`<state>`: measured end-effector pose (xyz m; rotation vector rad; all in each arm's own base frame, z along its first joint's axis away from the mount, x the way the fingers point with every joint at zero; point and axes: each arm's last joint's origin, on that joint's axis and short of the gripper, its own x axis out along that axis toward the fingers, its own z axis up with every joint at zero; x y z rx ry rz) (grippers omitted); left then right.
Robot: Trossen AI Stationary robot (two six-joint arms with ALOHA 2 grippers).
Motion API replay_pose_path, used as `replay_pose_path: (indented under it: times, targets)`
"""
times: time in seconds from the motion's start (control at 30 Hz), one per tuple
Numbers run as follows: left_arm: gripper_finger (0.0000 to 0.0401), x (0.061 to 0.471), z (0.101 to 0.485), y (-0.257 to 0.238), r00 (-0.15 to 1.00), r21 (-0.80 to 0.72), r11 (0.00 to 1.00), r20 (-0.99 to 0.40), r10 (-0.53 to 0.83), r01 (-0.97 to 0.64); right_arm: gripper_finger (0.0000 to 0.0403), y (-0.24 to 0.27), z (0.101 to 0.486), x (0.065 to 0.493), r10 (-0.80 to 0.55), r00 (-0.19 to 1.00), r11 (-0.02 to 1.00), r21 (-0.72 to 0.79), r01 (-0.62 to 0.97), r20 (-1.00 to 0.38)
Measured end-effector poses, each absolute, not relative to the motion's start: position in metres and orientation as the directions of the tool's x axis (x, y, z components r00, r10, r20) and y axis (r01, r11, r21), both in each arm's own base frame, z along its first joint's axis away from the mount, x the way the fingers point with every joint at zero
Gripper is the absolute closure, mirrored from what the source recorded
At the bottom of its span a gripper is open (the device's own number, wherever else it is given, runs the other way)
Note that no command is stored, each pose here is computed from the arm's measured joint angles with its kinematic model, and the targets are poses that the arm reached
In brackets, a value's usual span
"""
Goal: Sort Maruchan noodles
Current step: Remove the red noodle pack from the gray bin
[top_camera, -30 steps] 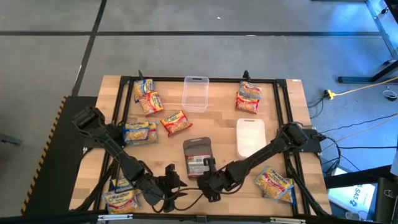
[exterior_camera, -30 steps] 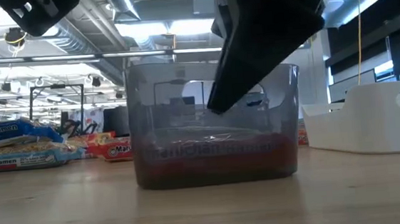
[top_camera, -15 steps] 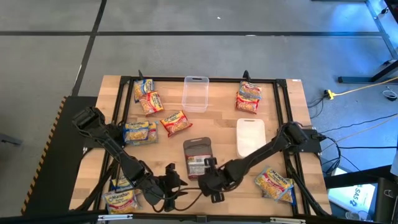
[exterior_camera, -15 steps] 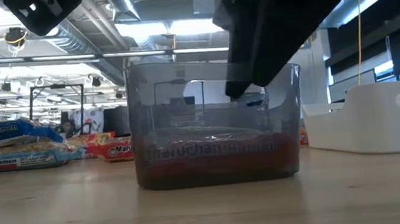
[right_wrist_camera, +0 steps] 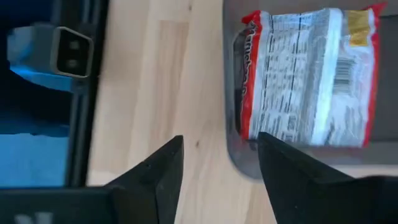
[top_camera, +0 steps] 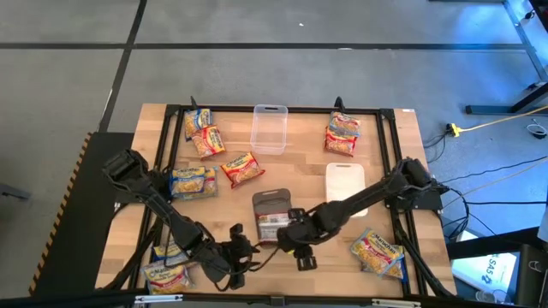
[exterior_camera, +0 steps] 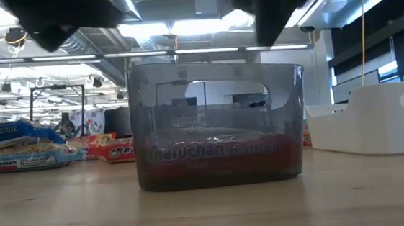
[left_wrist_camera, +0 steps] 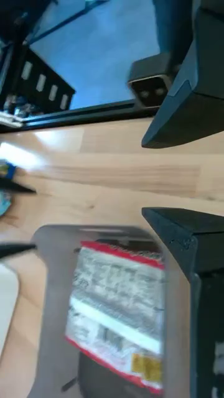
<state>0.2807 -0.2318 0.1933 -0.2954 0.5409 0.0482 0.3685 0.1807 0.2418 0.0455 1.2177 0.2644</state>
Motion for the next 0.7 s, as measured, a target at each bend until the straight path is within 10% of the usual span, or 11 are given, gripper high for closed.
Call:
replay_pose_path:
  times: [0.7]
  targets:
    - [0.0243, 0.383, 0.202, -0.207, 0.652, -0.061, 0.987, -0.757, 0.053, -0.151, 0.0226, 0.264, 0.196, 0.204, -0.165, 0.640, 0.986, -0.112, 0.124, -0.751]
